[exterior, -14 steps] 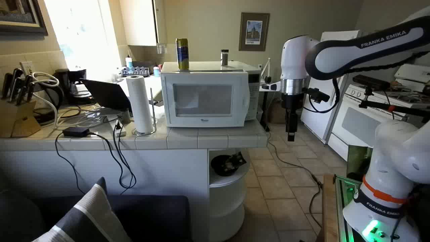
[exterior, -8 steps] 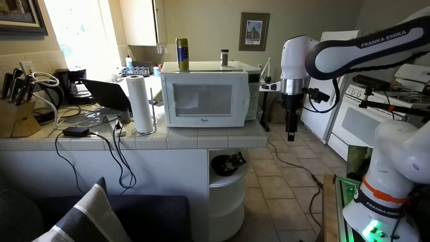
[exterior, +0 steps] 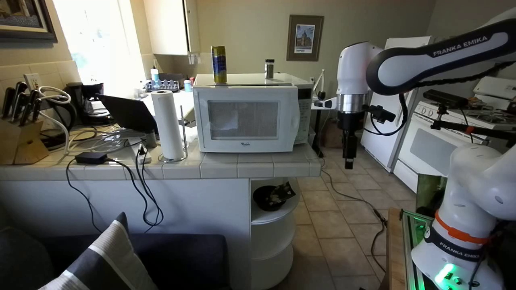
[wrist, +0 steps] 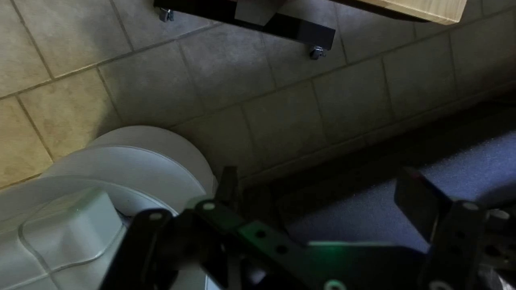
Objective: Open the microwave door
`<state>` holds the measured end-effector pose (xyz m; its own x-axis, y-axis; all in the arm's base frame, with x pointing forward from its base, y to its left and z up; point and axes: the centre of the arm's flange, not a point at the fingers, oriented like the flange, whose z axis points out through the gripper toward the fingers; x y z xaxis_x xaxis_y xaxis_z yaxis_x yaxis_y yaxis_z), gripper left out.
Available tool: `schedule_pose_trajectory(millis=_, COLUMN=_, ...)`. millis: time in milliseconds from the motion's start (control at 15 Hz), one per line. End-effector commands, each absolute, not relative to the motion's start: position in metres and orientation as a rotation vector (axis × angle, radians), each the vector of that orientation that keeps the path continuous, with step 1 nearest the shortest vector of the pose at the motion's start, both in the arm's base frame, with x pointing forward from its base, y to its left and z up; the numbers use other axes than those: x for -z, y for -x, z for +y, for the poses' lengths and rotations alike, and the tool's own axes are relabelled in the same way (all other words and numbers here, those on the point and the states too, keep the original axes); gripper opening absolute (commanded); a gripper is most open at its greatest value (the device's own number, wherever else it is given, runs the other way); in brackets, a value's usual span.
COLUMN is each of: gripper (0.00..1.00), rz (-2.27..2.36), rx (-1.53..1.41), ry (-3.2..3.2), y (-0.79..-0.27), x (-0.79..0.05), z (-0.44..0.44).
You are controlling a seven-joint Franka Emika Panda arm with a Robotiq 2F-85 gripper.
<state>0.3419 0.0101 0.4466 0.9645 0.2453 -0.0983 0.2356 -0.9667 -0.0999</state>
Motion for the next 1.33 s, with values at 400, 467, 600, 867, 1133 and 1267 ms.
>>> schedule_pose_trajectory(millis=400, gripper=1.00, rz=-0.288, rx=0.254, ry=2.905, y=-0.392, x=-0.578, z=0.024)
schedule_pose_trajectory(millis=467, gripper=1.00, rz=-0.234, rx=0.305, ry=2.876, y=-0.400, x=-0.594, z=0.018)
schedule_pose_trajectory(millis=600, gripper=0.75, rz=-0.145, rx=0.365, ry=2.802, y=-0.412, x=-0.618, z=0.008)
schedule_pose_trajectory(millis=867, gripper=0.49, rz=0.094, rx=0.513, ry=2.679, y=-0.442, x=-0.653, z=-0.027)
schedule_pose_trajectory(millis=1133, gripper=0.19, rz=0.372, rx=0.646, ry=2.597, y=-0.467, x=-0.670, z=-0.067)
schedule_pose_trajectory(millis=1267, gripper=0.04, rz=0.518, rx=0.734, ry=2.584, y=-0.476, x=-0.675, z=-0.087)
